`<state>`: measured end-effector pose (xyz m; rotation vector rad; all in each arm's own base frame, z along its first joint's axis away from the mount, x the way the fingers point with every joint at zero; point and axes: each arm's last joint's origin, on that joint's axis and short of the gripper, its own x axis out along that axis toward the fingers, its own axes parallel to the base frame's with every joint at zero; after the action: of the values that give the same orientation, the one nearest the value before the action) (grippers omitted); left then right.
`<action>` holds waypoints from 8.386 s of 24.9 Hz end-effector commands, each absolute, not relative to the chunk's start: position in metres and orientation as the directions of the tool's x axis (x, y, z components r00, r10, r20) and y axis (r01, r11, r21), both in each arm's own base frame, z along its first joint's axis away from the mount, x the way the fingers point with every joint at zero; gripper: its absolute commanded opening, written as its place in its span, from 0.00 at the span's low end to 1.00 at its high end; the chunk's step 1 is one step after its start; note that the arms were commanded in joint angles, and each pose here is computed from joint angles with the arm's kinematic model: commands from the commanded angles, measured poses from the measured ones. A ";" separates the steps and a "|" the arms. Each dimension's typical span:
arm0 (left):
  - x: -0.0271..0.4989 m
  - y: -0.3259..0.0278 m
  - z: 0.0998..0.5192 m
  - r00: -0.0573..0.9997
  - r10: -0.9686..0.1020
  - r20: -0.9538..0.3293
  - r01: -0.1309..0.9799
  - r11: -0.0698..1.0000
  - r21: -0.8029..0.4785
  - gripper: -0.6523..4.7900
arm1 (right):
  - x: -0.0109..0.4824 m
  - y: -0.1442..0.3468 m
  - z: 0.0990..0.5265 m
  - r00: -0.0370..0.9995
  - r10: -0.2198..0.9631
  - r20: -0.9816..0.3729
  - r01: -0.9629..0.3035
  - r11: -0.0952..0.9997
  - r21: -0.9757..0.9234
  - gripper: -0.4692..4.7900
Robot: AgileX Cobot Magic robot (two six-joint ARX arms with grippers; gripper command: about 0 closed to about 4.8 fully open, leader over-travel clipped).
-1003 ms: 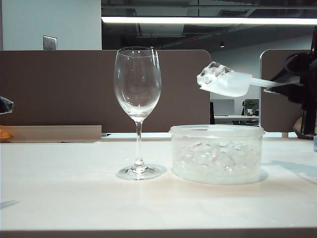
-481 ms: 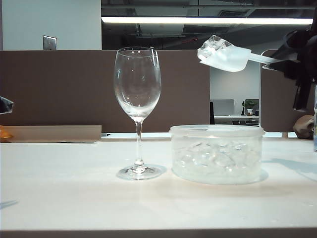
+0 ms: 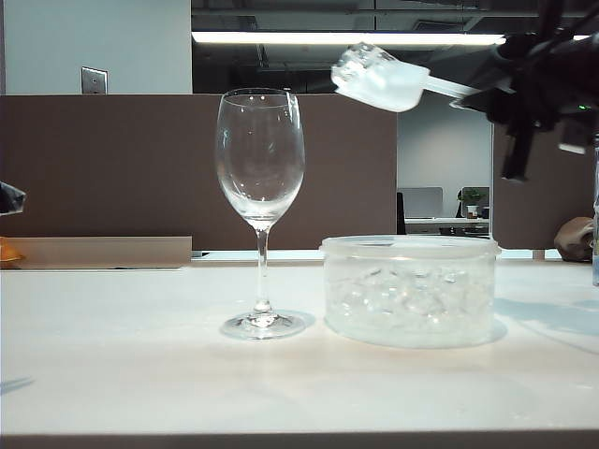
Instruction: Pick up an ice shovel filled with ice cubes and pour the ice from the shovel into the glass.
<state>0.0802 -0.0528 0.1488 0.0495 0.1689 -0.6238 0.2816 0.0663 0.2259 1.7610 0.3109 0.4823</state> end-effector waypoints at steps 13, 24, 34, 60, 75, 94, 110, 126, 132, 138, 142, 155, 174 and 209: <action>0.080 -0.053 0.148 0.796 -0.580 -0.175 0.588 0.809 -0.008 0.17 | 0.284 0.094 0.270 0.840 0.503 0.204 -0.113 -0.206 0.972 0.08; 0.080 -0.053 0.148 0.796 -0.580 -0.175 0.588 0.809 -0.008 0.17 | 0.277 0.106 0.276 0.827 0.538 0.163 -0.106 -0.136 0.985 0.08; 0.080 -0.053 0.148 0.796 -0.580 -0.175 0.588 0.809 -0.008 0.17 | 0.270 0.125 0.271 0.810 0.575 0.117 -0.106 -0.053 0.993 0.08; 0.080 -0.053 0.148 0.796 -0.580 -0.175 0.588 0.809 -0.008 0.17 | 0.277 0.129 0.307 0.812 0.580 0.065 -0.180 0.144 0.973 0.08; 0.080 -0.053 0.148 0.795 -0.580 -0.175 0.588 0.809 -0.008 0.17 | 0.268 0.124 0.313 0.814 0.580 0.025 -0.190 0.226 0.955 0.08; 0.080 -0.053 0.148 0.795 -0.580 -0.175 0.588 0.809 -0.008 0.17 | 0.269 0.125 0.324 0.804 0.594 0.026 -0.207 0.238 0.949 0.08; 0.080 -0.053 0.148 0.796 -0.580 -0.175 0.588 0.809 -0.008 0.17 | 0.269 0.126 0.329 0.798 0.603 0.021 -0.224 0.264 0.938 0.08; 0.080 -0.053 0.148 0.796 -0.579 -0.175 0.587 0.809 -0.008 0.17 | 0.265 0.058 0.317 0.870 0.429 -0.244 -0.076 0.606 0.792 0.08; 0.080 -0.053 0.148 0.796 -0.580 -0.175 0.588 0.809 -0.008 0.17 | 0.259 0.056 0.273 0.848 0.393 -0.355 0.005 0.664 0.747 0.08; 0.080 -0.053 0.148 0.796 -0.579 -0.175 0.587 0.809 -0.008 0.17 | 0.248 0.055 0.229 0.865 0.414 -0.285 -0.008 0.578 0.816 0.08; 0.080 -0.053 0.148 0.796 -0.579 -0.175 0.587 0.809 -0.008 0.17 | 0.250 0.057 0.213 0.868 0.446 -0.218 -0.036 0.494 0.869 0.08; 0.080 -0.053 0.148 0.796 -0.579 -0.175 0.587 0.809 -0.008 0.17 | 0.270 0.070 0.181 0.842 0.513 -0.166 -0.036 0.360 0.932 0.08; 0.094 -0.019 0.148 0.954 -0.243 -0.175 0.246 0.969 -0.009 0.17 | 0.272 0.069 0.170 0.864 0.456 -0.213 0.034 0.369 0.929 0.67; 0.095 -0.013 0.148 0.969 -0.177 -0.175 0.178 0.984 -0.008 0.17 | 0.182 0.006 0.267 0.948 0.293 -0.126 -0.196 0.847 0.494 0.08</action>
<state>0.0952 -0.0127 0.1488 0.0102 0.1730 -0.1778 0.1899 0.0049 0.2622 0.5574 0.2180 0.2445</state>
